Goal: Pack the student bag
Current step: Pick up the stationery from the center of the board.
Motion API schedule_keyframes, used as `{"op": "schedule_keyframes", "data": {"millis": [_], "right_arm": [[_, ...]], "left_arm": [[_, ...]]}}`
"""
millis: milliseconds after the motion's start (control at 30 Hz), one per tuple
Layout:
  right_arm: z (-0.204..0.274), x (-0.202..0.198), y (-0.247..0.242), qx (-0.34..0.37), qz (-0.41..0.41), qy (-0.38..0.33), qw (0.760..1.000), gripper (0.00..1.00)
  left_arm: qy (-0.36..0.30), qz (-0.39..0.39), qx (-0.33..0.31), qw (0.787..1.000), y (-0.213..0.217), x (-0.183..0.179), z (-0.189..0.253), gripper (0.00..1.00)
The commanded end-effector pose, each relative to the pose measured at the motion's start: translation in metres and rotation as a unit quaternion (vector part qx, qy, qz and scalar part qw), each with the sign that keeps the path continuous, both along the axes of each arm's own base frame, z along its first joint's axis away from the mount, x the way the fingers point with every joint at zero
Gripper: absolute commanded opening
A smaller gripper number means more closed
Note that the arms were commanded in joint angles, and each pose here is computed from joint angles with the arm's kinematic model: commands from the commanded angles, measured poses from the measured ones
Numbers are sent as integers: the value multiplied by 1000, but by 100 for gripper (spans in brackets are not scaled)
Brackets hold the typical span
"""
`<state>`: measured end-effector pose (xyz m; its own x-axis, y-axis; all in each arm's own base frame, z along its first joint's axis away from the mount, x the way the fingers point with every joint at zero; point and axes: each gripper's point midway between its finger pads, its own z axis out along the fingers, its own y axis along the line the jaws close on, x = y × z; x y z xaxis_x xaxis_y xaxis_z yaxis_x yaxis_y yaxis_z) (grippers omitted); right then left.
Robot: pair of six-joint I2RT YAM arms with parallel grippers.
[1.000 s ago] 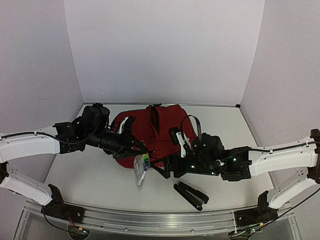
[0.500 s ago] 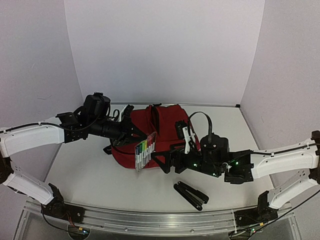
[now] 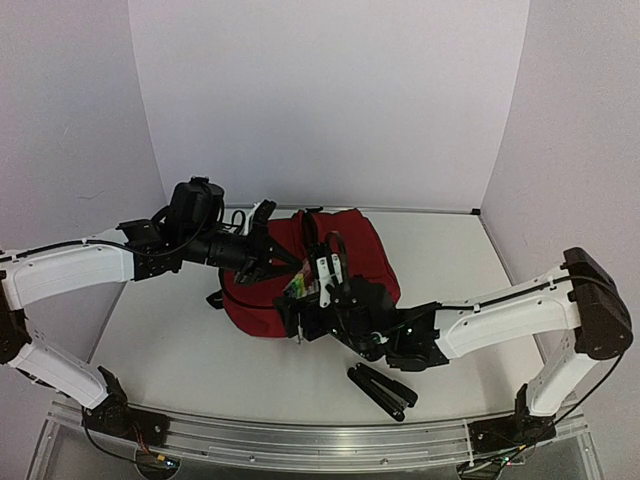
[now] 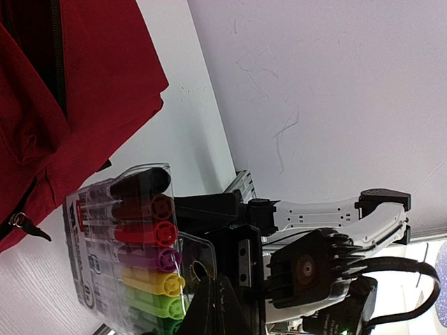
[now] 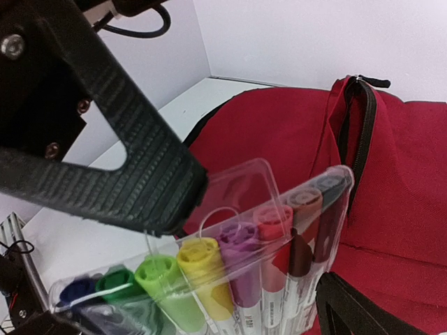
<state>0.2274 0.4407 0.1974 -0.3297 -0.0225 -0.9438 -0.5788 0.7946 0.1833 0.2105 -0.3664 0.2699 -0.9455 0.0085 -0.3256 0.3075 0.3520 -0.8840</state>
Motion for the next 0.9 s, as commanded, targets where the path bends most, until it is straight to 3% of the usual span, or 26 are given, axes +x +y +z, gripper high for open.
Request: {"op": "schedule_keyframes", "data": {"millis": [0,133,200,633,700,867], "right_arm": [[22,10,4,18,-88,-41,995,98],[15,19,-10,14,-153,-43,987,97],[16,21,-18,20,-176,-44,983,88],[22,14,-34,52,-168,-19,984,6],[21,12,-35,52,-156,-15,986,1],[21,11,-31,62,-100,14,993,0]], "left_arm": [[-39,-12,-51,998,-7,3,39,0],[-43,-13,-53,998,-7,4,42,0],[-46,-7,-55,997,-5,6,44,0],[-79,31,-56,995,1,25,50,0],[-85,31,-54,994,3,27,51,0],[-103,37,-36,993,16,31,47,3]]}}
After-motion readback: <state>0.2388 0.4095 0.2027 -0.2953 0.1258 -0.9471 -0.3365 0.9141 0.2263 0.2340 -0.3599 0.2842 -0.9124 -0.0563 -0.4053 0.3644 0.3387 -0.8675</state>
